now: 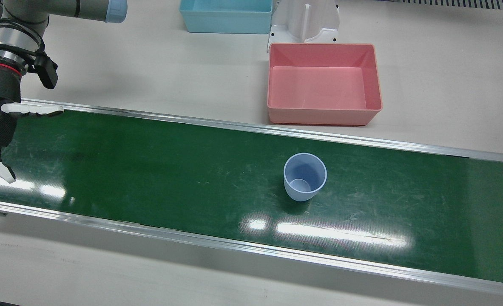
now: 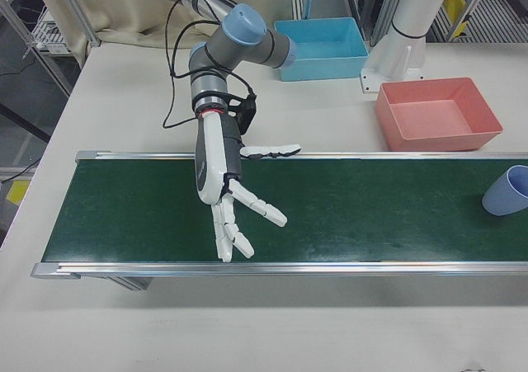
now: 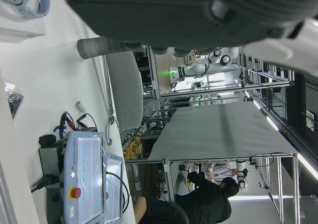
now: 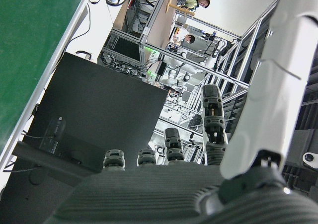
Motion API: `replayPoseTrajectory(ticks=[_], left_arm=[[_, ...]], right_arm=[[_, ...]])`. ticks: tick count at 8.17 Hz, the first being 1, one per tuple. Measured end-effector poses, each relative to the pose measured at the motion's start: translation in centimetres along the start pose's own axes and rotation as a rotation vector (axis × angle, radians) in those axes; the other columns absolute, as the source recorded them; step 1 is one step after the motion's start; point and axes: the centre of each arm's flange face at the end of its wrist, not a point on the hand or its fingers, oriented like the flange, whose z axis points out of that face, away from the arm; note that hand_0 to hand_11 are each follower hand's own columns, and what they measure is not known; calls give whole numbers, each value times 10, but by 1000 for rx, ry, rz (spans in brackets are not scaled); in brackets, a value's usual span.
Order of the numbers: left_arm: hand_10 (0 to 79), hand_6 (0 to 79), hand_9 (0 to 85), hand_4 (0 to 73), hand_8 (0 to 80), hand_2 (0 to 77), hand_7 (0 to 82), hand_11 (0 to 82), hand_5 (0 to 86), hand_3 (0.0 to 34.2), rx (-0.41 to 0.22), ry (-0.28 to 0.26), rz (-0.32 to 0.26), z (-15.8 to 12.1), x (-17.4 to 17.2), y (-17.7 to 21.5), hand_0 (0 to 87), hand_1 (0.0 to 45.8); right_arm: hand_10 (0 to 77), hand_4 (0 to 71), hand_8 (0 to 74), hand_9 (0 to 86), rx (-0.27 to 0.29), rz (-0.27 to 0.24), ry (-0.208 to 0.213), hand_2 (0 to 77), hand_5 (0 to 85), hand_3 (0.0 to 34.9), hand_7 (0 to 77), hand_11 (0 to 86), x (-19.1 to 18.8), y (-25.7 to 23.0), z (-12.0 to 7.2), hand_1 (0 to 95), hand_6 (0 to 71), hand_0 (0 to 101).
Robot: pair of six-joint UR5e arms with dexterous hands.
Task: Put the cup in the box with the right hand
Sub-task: 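Swing the right hand down along the belt toward the blue cup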
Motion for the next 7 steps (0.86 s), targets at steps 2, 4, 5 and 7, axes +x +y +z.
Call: replayPoseTrajectory(ticks=[2,4,5,7], left_arm=[[0,0,5,0,0,5,0,0,0,0,1,0,0,0,0,0,0,5],[0,0,5,0,0,5,0,0,0,0,1,0,0,0,0,0,0,5],[0,0,5,0,0,5,0,0,0,0,1,0,0,0,0,0,0,5],[0,0,5,0,0,5,0,0,0,0,1,0,0,0,0,0,0,5]], right_arm=[[33,191,16,54,-4,-16,14,11,55,97,169,65,13,9,16,120,38,524],[44,158,27,44,-41,-24,8,11,55,76,125,87,18,32,32,109,27,511],[44,158,27,49,-66,-13,3,11,55,39,120,87,25,42,36,109,27,507],[44,175,27,60,-107,13,-2,11,60,13,131,87,51,64,36,98,27,506]])
